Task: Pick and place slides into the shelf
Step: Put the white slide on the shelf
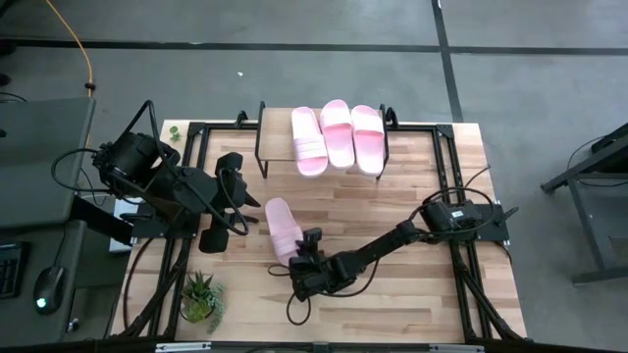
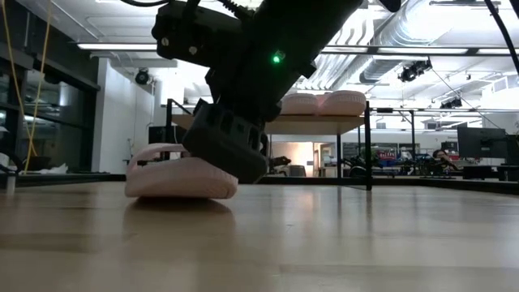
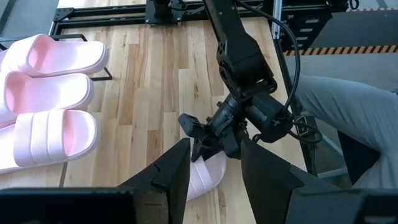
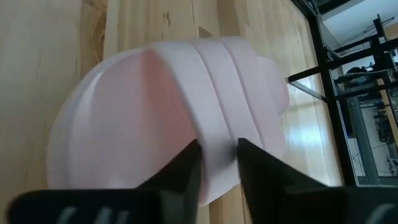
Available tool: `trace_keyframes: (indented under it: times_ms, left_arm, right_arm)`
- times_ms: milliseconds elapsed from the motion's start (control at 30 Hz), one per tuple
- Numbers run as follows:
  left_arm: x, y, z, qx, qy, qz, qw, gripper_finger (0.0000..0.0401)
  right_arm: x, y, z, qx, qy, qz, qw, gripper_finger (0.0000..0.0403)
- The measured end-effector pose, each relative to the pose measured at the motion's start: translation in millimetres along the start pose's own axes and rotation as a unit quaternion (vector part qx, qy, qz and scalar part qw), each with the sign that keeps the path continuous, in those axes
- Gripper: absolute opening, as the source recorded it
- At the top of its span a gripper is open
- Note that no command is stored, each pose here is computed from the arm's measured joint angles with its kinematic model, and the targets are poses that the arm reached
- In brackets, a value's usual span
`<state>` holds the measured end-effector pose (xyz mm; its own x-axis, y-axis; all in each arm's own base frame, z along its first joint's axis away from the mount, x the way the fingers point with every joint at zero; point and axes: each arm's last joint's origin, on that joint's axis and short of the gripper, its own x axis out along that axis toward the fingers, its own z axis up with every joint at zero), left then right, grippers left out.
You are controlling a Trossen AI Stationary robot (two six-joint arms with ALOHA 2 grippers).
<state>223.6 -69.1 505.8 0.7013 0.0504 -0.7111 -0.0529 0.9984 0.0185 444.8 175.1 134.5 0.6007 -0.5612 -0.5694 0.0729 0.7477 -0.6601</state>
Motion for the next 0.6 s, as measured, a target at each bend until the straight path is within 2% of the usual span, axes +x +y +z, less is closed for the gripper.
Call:
trace_keyframes:
  times_ms: [133, 200, 600]
  left_arm:
    - [0.0, 0.0, 0.0, 0.0, 0.0, 0.0, 1.0, 0.0127]
    - [0.0, 0.1, 0.0, 0.0, 0.0, 0.0, 1.0, 0.0127]
    - [-0.1, 0.0, 0.0, 0.0, 0.0, 0.0, 1.0, 0.0127]
  right_arm:
    - [-0.1, 0.3, 0.5, 0.002, -0.002, 0.014, 1.0, 0.0023]
    - [0.1, 0.6, 0.8, 0.002, -0.002, 0.022, 1.0, 0.0007]
    - [-0.7, -0.7, 0.9, -0.024, -0.002, 0.011, 1.0, 0.0003]
